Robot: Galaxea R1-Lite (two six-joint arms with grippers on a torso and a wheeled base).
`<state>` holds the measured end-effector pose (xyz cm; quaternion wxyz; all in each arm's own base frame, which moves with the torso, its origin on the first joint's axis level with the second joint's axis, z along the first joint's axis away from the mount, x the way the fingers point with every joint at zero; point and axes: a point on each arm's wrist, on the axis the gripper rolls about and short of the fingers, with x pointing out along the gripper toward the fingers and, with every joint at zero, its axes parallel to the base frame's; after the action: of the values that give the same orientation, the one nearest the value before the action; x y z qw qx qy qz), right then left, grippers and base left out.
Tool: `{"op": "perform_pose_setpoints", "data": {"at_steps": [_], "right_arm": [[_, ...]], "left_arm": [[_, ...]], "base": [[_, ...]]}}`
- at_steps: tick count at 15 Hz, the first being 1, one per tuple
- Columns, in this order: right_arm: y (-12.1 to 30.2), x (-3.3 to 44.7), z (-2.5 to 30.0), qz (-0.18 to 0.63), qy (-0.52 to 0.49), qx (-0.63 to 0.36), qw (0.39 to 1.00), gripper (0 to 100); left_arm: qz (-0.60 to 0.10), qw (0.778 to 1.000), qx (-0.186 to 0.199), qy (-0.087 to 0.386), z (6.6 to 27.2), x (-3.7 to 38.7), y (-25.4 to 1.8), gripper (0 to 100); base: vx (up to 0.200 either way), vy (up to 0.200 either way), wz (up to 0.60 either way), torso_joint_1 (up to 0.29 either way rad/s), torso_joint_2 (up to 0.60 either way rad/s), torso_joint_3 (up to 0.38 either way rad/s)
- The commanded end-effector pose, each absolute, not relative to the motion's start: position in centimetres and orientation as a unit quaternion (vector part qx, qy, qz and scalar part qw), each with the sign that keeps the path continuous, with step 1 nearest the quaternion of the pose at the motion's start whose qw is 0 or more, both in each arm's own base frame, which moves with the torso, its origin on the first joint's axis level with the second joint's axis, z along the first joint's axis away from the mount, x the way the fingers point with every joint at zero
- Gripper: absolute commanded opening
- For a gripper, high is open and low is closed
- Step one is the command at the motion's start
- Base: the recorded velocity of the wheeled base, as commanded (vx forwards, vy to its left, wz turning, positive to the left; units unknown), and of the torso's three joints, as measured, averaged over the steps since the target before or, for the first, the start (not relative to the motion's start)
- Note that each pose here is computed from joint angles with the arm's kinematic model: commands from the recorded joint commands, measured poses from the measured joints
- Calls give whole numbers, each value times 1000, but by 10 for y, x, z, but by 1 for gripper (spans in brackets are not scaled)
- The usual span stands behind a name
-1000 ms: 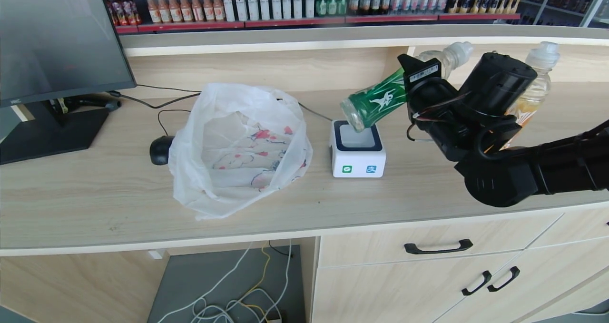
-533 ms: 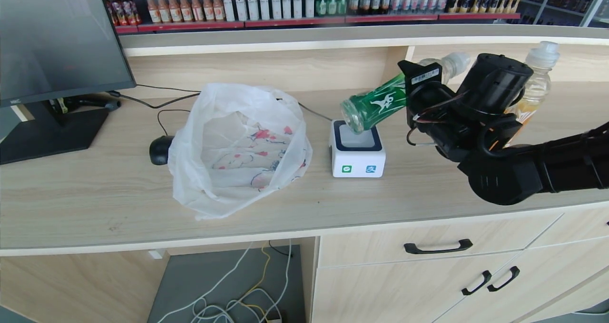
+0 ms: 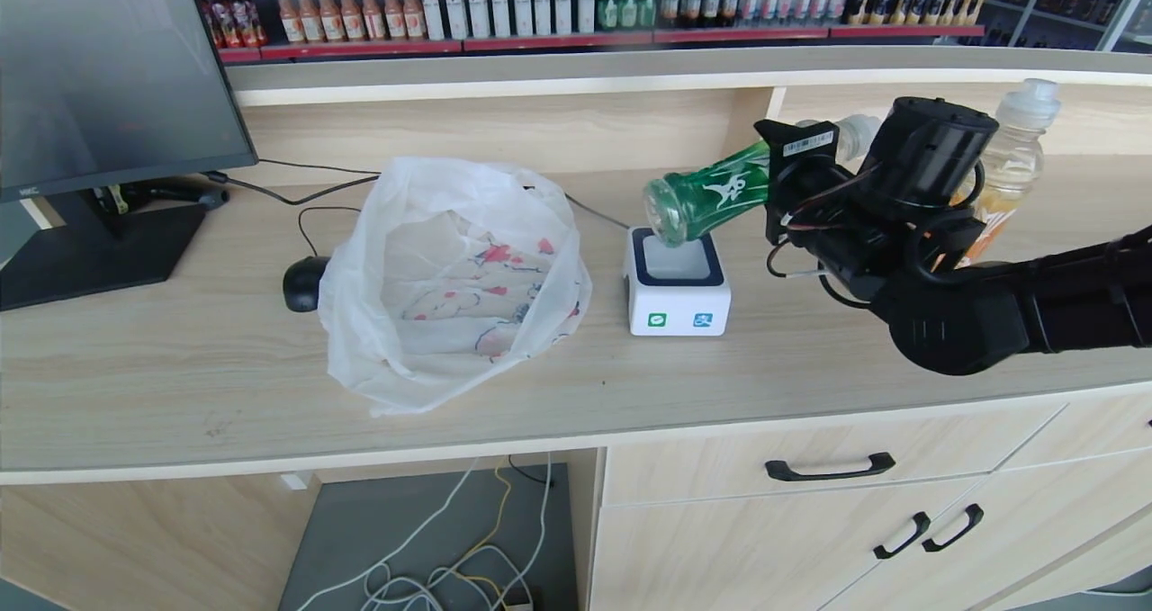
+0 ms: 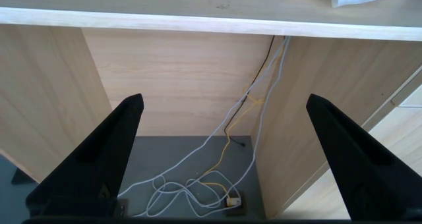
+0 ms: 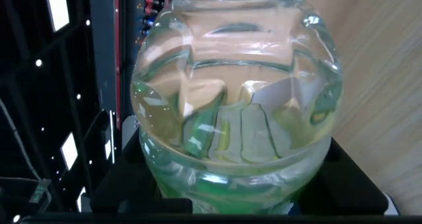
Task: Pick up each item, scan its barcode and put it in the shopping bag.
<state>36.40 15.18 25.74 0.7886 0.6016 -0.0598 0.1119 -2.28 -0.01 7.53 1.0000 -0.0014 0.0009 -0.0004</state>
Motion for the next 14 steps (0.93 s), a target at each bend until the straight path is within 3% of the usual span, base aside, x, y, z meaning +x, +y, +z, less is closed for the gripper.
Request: {"op": "perform_pose_setpoints", "data": {"at_steps": [1, 4, 8, 14], "right_arm": [[152, 365, 252, 106, -50, 608, 785, 0], [152, 366, 252, 106, -49, 616, 779, 0], [150, 356, 277, 128, -76, 622, 769, 0], [144, 336, 301, 135, -113, 550, 817, 0]], "left_arm": [[0, 1000, -2, 1, 75, -23, 0, 100], [0, 1000, -2, 1, 75, -23, 0, 100], [0, 1000, -2, 1, 75, -23, 0, 100], [0, 1000, -2, 1, 75, -23, 0, 100]], "base": [[0, 0, 0, 0, 0, 0], [0, 0, 0, 0, 0, 0], [0, 0, 0, 0, 0, 0], [0, 0, 0, 0, 0, 0]]}}
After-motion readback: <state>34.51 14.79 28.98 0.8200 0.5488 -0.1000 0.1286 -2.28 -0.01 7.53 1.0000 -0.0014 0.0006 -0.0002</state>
